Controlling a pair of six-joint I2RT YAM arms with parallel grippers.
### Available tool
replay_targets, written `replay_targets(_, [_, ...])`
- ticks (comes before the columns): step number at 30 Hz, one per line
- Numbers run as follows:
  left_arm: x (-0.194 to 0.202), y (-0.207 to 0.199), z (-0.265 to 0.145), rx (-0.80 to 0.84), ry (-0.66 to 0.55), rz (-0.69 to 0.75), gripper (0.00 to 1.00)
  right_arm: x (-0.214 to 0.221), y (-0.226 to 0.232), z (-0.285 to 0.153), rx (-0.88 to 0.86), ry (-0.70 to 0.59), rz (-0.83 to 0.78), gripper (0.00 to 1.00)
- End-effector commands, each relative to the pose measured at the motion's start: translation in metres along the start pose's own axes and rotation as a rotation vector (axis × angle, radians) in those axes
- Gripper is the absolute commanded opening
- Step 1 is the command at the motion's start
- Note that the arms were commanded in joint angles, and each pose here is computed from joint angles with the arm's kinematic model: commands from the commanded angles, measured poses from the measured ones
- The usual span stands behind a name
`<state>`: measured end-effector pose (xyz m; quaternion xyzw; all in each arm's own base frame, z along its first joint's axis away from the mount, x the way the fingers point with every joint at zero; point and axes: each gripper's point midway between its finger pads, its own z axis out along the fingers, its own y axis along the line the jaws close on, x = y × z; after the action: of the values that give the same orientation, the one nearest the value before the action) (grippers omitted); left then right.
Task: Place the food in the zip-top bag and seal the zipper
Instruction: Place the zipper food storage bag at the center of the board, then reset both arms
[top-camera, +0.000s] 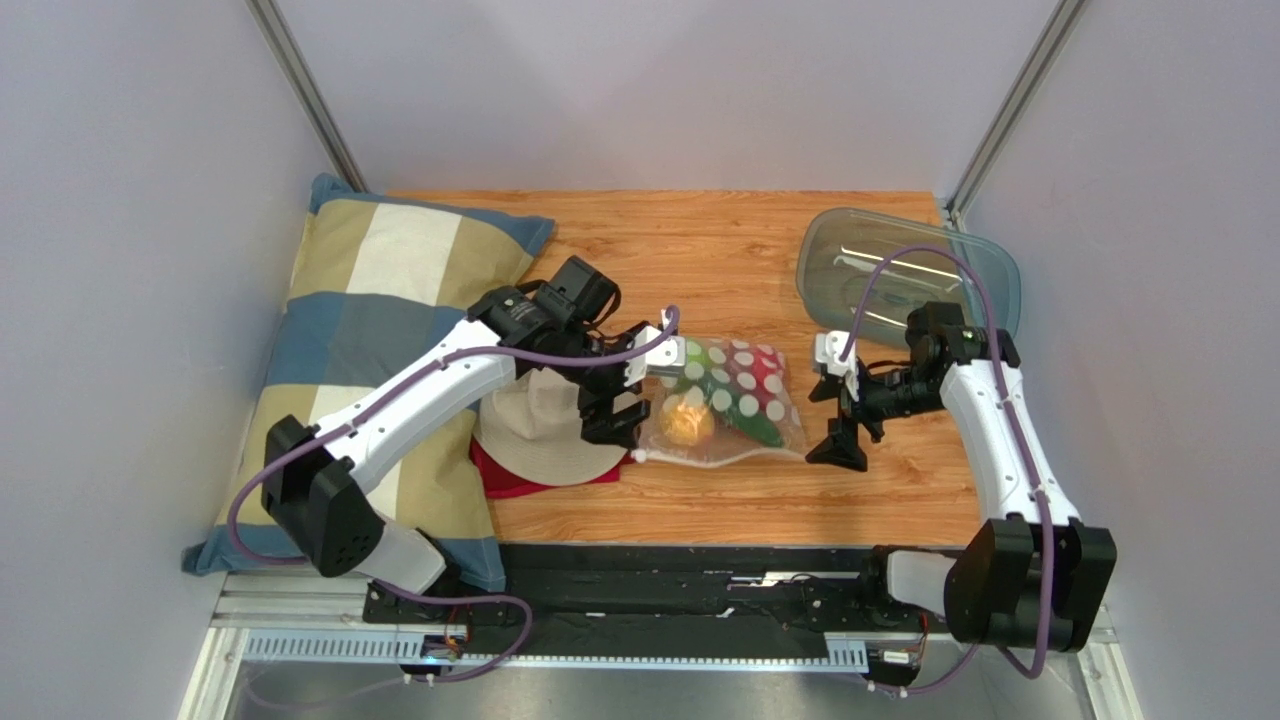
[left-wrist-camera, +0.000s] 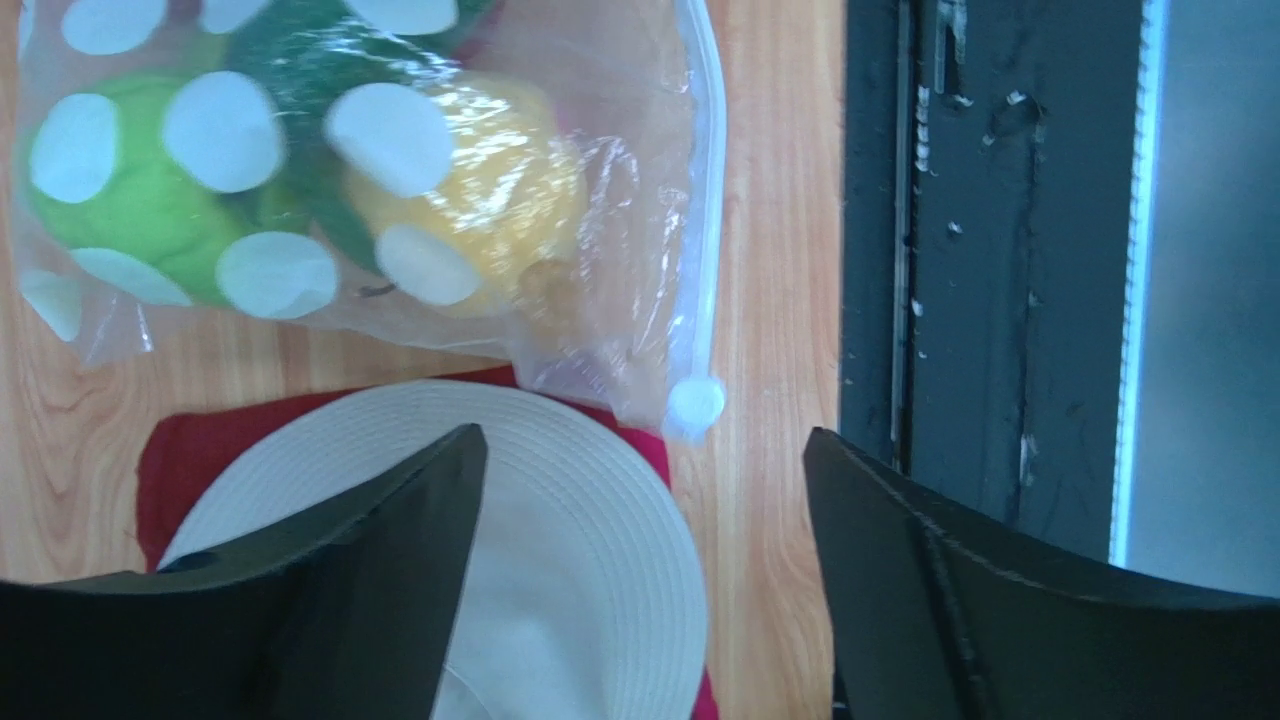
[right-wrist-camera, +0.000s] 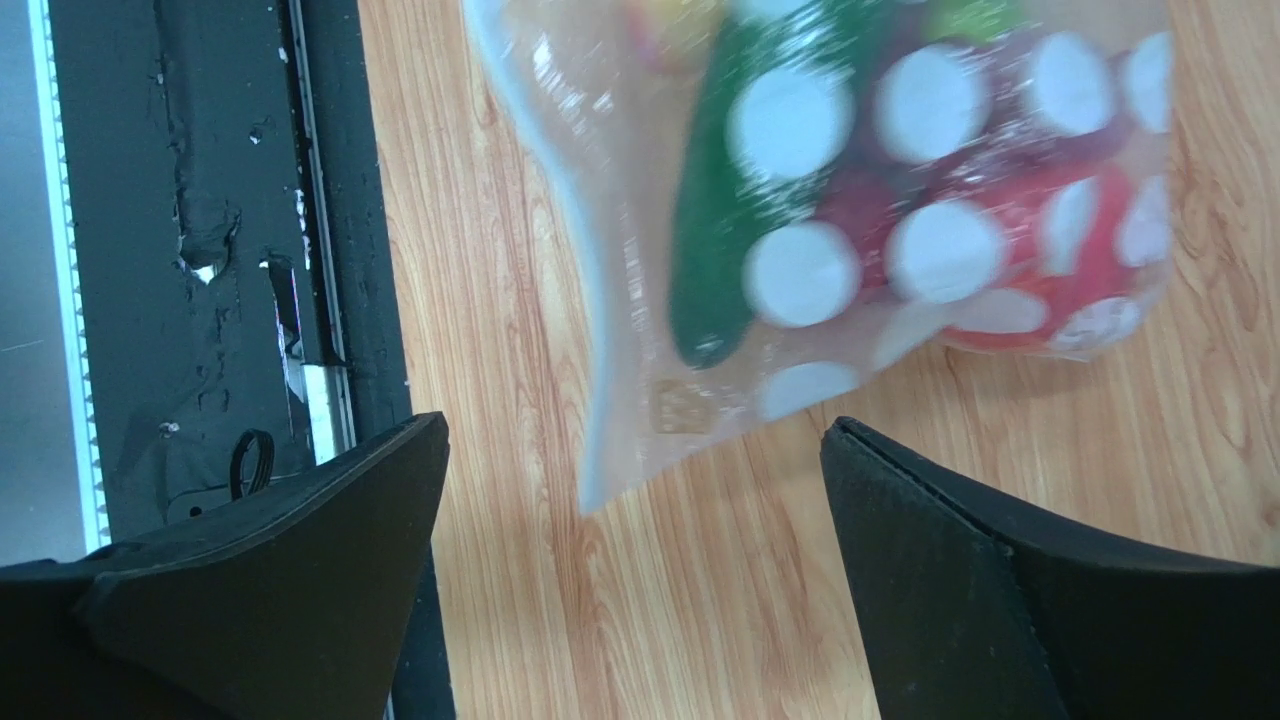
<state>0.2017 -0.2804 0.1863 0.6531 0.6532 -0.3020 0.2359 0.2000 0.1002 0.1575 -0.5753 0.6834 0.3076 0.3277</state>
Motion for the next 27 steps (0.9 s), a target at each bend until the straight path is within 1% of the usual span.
replay_targets(1, [-0.016, -0.031, -0.029, 0.046, -0.05, 0.063, 0.99, -0.03, 0.026, -0.022, 0.012, -0.015, 0.046, 1.0])
replay_targets(3, [-0.021, -0.026, -0.04, -0.011, -0.047, 0.027, 0.99, -0.052, 0.017, -0.031, 0.063, -0.058, 0.022, 1.0])
replay_targets(4, [-0.032, -0.021, -0.05, -0.039, -0.077, 0.017, 0.99, -0.06, 0.014, -0.034, 0.085, -0.077, 0.073, 1.0])
replay_targets(5, [-0.039, -0.016, -0.057, -0.059, -0.106, -0.043, 0.99, -0.067, 0.008, -0.037, 0.109, -0.096, 0.108, 1.0])
replay_targets(6, [-0.044, -0.002, -0.066, -0.083, -0.145, -0.108, 0.99, -0.078, -0.012, -0.042, 0.169, -0.125, 0.091, 1.0])
replay_targets(7, [-0.061, 0.01, -0.082, -0.117, -0.202, -0.133, 0.99, -0.091, -0.019, -0.048, 0.205, -0.16, 0.203, 1.0])
replay_targets(8, [-0.07, 0.019, -0.091, -0.13, -0.241, -0.225, 0.99, -0.097, -0.031, -0.05, 0.23, -0.181, 0.238, 1.0])
replay_targets(9, [-0.073, 0.036, -0.092, -0.127, -0.258, -0.297, 0.99, -0.108, -0.053, -0.057, 0.293, -0.213, 0.21, 1.0])
replay_targets(10, [-0.087, 0.058, -0.119, -0.197, -0.313, -0.324, 0.99, -0.115, -0.063, -0.061, 0.32, -0.237, 0.245, 1.0])
replay_targets(11, [-0.088, 0.068, -0.129, -0.211, -0.326, -0.411, 0.99, -0.125, -0.072, -0.067, 0.347, -0.271, 0.319, 1.0])
replay_targets(12, [-0.086, 0.086, -0.128, -0.211, -0.324, -0.465, 0.99, -0.131, -0.094, -0.072, 0.399, -0.295, 0.325, 1.0])
replay_targets(13, [-0.095, 0.105, -0.158, -0.288, -0.372, -0.479, 0.99, -0.134, -0.106, -0.078, 0.433, -0.312, 0.354, 1.0])
replay_targets(14, [-0.094, 0.116, -0.166, -0.321, -0.386, -0.55, 0.99, -0.143, -0.116, -0.085, 0.459, -0.347, 0.418, 1.0])
replay_targets(15, [-0.089, 0.133, -0.169, -0.348, -0.388, -0.586, 0.99, -0.139, -0.14, -0.087, 0.503, -0.353, 0.444, 1.0])
replay_targets(16, [-0.093, 0.141, -0.185, -0.382, -0.418, -0.576, 0.99, -0.139, -0.151, -0.093, 0.531, -0.362, 0.47, 1.0])
replay_targets(17, [-0.084, 0.154, -0.199, -0.425, -0.436, -0.595, 0.99, -0.136, -0.163, -0.094, 0.547, -0.362, 0.508, 1.0])
replay_targets(18, [-0.078, 0.165, -0.205, -0.448, -0.445, -0.618, 0.99, -0.13, -0.183, -0.098, 0.583, -0.358, 0.565, 1.0])
replay_targets(20, [-0.061, 0.181, -0.222, -0.497, -0.463, -0.665, 0.99, -0.118, -0.203, -0.101, 0.61, -0.352, 0.632, 1.0])
replay_targets(21, [-0.053, 0.187, -0.224, -0.517, -0.459, -0.688, 0.99, -0.116, -0.212, -0.107, 0.636, -0.358, 0.669, 1.0])
replay_targets(22, [-0.042, 0.193, -0.224, -0.539, -0.447, -0.71, 0.99, -0.097, -0.225, -0.105, 0.643, -0.345, 0.734, 1.0])
replay_targets(23, [-0.029, 0.199, -0.228, -0.57, -0.44, -0.767, 0.99, -0.089, -0.231, -0.105, 0.649, -0.343, 0.771, 1.0])
replay_targets(24, [-0.018, 0.203, -0.229, -0.597, -0.422, -0.794, 0.99, -0.078, -0.236, -0.107, 0.658, -0.344, 0.826, 1.0])
replay_targets(27, [0.021, 0.202, -0.219, -0.589, -0.37, -0.891, 0.99, -0.052, -0.239, -0.097, 0.651, -0.316, 0.892, 1.0])
